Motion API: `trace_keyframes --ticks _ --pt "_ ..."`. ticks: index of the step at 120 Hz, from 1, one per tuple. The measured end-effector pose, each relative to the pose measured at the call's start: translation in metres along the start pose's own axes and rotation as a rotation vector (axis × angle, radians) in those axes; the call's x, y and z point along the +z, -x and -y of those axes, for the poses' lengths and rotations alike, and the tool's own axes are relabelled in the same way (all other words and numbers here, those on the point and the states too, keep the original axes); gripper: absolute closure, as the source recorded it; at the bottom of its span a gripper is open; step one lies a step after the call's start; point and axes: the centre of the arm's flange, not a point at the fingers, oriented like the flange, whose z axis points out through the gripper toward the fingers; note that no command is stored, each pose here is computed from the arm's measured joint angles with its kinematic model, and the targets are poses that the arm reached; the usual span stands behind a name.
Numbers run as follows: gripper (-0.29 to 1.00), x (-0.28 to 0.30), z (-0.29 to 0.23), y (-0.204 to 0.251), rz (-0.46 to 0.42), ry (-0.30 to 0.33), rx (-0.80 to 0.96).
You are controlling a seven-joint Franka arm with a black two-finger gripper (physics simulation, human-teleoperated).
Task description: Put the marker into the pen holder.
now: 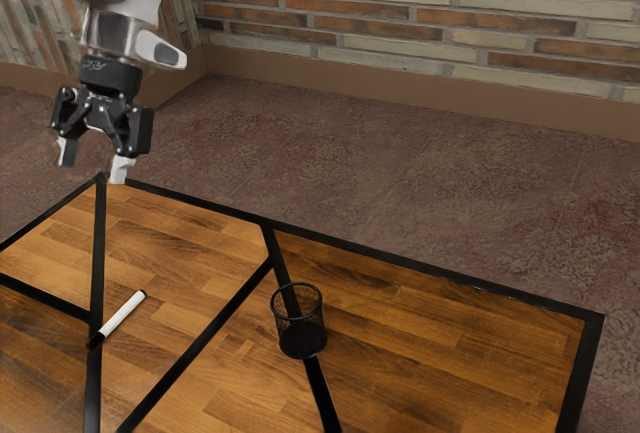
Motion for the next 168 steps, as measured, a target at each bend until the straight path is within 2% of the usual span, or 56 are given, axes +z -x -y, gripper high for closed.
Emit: trace_keyframes --ticks 18,38,48,66,87,118,142,168 --pt "0.00 -0.020 0.000 -0.028 -0.257 -0.003 -0.012" --pt "0.00 -0.032 -0.002 -0.035 -0.410 0.001 -0.015" --pt "0.00 0.003 0.004 -0.044 -0.423 0.010 -0.020" --pt "0.00 0.095 0.062 -0.098 -0.403 0.048 -0.120" --pt "0.00 0.163 0.075 -0.138 -0.440 0.044 -0.146" --pt "0.00 0.212 0.108 -0.172 -0.550 -0.015 -0.108" --pt "0.00 0.256 0.122 -0.187 -0.550 -0.049 -0.026" --pt "0.00 0.267 0.103 -0.199 -0.567 -0.093 0.094"
